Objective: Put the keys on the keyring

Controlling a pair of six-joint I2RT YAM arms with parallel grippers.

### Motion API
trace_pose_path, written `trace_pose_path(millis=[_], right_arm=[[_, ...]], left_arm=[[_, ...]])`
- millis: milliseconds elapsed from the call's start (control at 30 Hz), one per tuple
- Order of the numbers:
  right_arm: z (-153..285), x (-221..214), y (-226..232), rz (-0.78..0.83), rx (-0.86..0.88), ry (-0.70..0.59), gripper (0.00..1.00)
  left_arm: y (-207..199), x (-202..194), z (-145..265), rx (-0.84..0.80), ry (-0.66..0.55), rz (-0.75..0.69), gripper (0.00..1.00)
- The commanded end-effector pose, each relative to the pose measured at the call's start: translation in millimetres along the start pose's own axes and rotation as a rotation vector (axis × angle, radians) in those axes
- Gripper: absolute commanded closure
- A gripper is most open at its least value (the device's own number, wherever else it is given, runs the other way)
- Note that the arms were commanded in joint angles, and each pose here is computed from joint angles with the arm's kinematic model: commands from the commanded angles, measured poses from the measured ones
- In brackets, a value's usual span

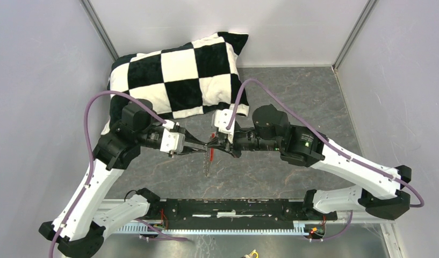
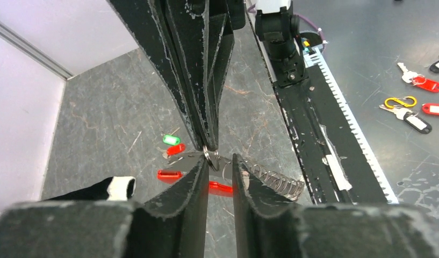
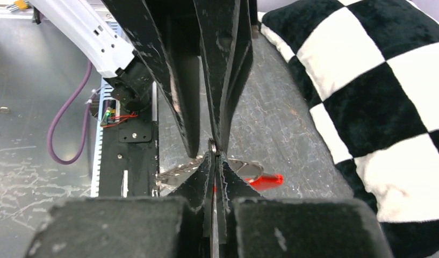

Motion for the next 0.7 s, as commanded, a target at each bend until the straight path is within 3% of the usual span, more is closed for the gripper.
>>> trace_pose_path(millis=[0, 133, 333, 667], right_arm=[[20, 32, -15, -0.007, -0.125, -0.222, 1.00], [34, 39, -11, -0.049, -0.130, -0.369, 1.00], [42, 45, 6, -0.092, -0.042, -0.522, 1.00], [34, 44, 17, -0.126, 0.041, -0.594, 1.00]], left_arm=[[-3, 22, 2, -0.020, -0.058, 0.096, 0.67], [-6, 18, 1, -0.010, -0.036, 0.227, 0.55], [-3, 18, -1, 0.030, -0.061, 0.339, 0.67], [7, 37, 0, 0.091, -0.139, 0.346, 0.61]])
Point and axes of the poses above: each gripper's point midway between its finger pads, its own z axis back along the fingers, its own y axis along the line the jaws close on, x = y × z, the point moved 2 cm from there along z, back along the fingers, and after that the axes turned 7 degrees about -z, right-handed, at the moved point
